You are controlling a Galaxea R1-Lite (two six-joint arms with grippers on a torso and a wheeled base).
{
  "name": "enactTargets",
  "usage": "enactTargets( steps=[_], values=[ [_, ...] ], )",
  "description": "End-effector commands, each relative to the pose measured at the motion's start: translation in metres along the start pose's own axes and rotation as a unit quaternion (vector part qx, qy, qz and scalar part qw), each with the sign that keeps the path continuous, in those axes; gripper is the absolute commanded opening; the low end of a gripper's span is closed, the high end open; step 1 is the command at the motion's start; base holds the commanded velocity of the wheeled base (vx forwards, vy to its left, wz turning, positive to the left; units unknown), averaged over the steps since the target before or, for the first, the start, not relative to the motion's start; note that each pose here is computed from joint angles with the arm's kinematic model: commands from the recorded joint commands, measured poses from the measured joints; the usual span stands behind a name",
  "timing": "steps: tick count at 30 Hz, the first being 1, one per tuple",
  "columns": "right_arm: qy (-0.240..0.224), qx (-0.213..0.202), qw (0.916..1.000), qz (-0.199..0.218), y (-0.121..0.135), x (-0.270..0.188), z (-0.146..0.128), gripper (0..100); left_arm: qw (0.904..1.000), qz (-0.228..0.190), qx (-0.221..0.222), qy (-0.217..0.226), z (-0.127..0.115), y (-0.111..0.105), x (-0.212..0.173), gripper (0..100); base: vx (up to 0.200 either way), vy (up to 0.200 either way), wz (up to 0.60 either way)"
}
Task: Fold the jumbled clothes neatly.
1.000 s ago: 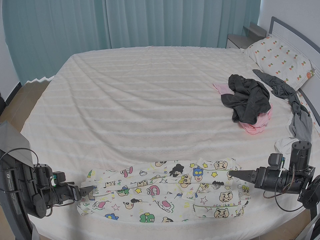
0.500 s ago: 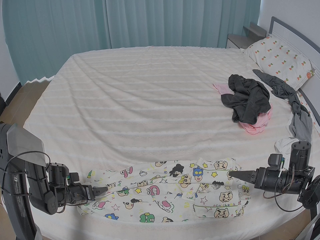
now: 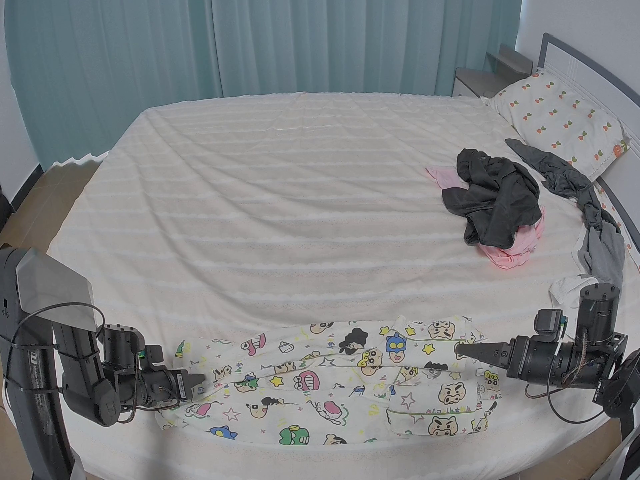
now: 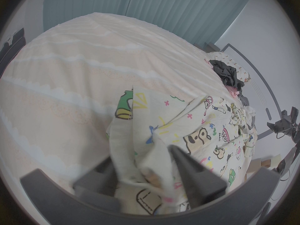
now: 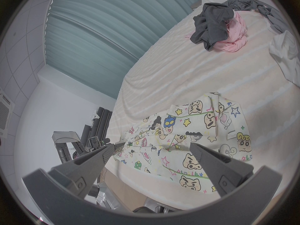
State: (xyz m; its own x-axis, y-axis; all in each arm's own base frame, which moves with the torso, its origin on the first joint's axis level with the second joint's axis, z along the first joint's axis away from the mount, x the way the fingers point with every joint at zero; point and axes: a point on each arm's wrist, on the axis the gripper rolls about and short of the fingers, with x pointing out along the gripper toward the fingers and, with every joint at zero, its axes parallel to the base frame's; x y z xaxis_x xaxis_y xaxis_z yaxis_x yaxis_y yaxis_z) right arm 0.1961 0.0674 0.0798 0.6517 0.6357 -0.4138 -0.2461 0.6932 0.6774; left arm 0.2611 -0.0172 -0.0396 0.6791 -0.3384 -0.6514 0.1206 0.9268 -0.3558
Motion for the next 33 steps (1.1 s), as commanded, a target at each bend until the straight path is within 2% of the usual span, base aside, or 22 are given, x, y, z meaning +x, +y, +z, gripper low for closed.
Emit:
enactTargets(
  steps=[1,7,16,28,33],
  values=[
    [0.006,0.004,1.0,-0.006,-0.004,0.003,-0.001,100,0.9999,-0.001,0.001,-0.016,0.007,-0.003,-0.009,0,0.0,0.0,0.0],
    [0.001,0.007,0.9999,-0.009,-0.005,0.002,0.001,100,0.9989,0.0,0.003,-0.046,0.018,-0.005,-0.026,0,0.0,0.0,0.0],
    [-0.001,0.008,0.9999,-0.01,-0.006,0.002,0.002,100,0.9987,0.007,-0.027,-0.043,0.02,0.004,-0.04,0,0.0,0.0,0.0],
    [-0.001,0.008,0.9999,-0.01,-0.006,0.002,0.002,100,0.9932,0.042,-0.052,-0.095,0.04,0.033,-0.048,0,0.0,0.0,0.0],
    [0.001,0.009,0.9999,-0.007,-0.007,0.002,0.002,100,0.9904,0.041,-0.086,-0.101,0.054,0.054,-0.067,0,0.0,0.0,0.0]
  ],
)
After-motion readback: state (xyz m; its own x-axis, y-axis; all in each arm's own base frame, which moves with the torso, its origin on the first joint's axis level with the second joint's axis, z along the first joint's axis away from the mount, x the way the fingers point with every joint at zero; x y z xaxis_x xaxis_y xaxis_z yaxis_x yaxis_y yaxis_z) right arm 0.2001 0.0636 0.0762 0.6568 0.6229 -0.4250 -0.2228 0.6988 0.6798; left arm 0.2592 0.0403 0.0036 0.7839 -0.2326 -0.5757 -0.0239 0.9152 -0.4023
